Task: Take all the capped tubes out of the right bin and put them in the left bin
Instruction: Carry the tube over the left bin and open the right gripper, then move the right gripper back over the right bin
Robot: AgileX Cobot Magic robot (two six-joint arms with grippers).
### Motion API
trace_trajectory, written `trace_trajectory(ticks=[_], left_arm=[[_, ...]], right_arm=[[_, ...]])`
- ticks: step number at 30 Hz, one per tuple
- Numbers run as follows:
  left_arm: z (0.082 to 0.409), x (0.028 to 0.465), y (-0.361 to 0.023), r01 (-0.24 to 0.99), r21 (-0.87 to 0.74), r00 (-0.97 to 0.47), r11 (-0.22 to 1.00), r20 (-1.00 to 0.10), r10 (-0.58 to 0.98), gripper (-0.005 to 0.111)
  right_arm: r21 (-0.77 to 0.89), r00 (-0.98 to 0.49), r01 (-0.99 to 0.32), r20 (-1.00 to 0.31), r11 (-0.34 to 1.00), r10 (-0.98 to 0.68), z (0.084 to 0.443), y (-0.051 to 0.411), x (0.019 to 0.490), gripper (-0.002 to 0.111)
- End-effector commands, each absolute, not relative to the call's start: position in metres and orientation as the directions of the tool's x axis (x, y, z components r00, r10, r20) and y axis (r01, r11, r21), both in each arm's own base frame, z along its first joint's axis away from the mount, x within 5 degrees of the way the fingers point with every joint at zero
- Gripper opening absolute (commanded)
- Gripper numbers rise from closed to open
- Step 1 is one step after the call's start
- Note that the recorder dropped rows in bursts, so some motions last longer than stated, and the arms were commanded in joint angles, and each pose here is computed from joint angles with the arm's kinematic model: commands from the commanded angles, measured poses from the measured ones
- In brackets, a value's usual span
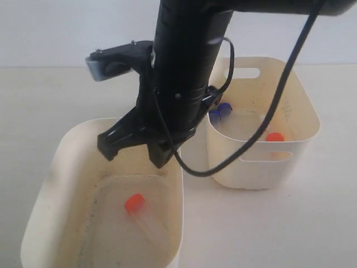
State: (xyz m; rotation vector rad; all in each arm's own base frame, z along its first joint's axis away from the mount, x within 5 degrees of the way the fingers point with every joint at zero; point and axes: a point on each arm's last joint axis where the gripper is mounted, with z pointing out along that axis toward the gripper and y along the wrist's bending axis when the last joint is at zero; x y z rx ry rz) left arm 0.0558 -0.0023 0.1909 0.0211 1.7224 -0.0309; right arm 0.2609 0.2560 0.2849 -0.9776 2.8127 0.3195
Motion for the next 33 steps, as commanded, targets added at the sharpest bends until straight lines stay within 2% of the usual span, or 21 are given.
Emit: trace_trajectory(ticks=[1, 2, 6, 8, 14, 21, 26, 33], left_arm=[[0.192, 0.055, -0.002, 0.029, -0.017, -0.144, 0.999, -0.989, -0.013, 0.004], [0.192, 0.055, -0.002, 0.029, -0.017, -0.144, 0.999, -0.989, -0.013, 0.004], [0.192, 0.055, -0.002, 0.029, -0.017, -0.144, 0.999, -0.989, -0.013, 0.004], [0.192, 0.055, -0.002, 0.029, -0.017, -0.144, 0.999, -0.989, -0.013, 0.004], [0.192, 0.055, -0.002, 0.029, -0.017, -0.144, 0.999, -0.989, -0.013, 0.004], [0.192, 0.055, -0.002, 0.029, -0.017, -0.144, 0.999, -0.989, -0.013, 0.004], [0.192, 0.055, -0.002, 0.029, -0.017, -0.144, 0.999, -0.989, -0.013, 0.004], [0.192, 0.055, -0.002, 0.029, -0.017, -0.144, 0.999, -0.989, -0.013, 0.004]], right_arm=[[0.016, -0.832, -0.498, -0.290, 0.867, -0.472, 0.307, 0.213, 0.303, 0.000], [0.012, -0.840, -0.472, -0.311, 0.881, -0.446, 0.309, 0.205, 0.310, 0.000], [0.099, -0.901, -0.127, -0.427, 0.987, -0.073, 0.306, 0.147, 0.362, 0.000], [0.108, -0.904, -0.061, -0.428, 0.992, -0.009, 0.295, 0.131, 0.376, 0.000], [0.076, -0.924, -0.047, -0.382, 0.996, -0.015, 0.251, 0.132, 0.399, 0.000], [0.060, -0.948, 0.037, -0.313, 0.998, 0.054, 0.213, 0.131, 0.410, 0.000], [0.061, -0.951, 0.062, -0.300, 0.996, 0.078, 0.208, 0.127, 0.413, 0.000], [0.093, -0.926, 0.052, -0.368, 0.994, 0.083, 0.230, 0.126, 0.411, 0.000]])
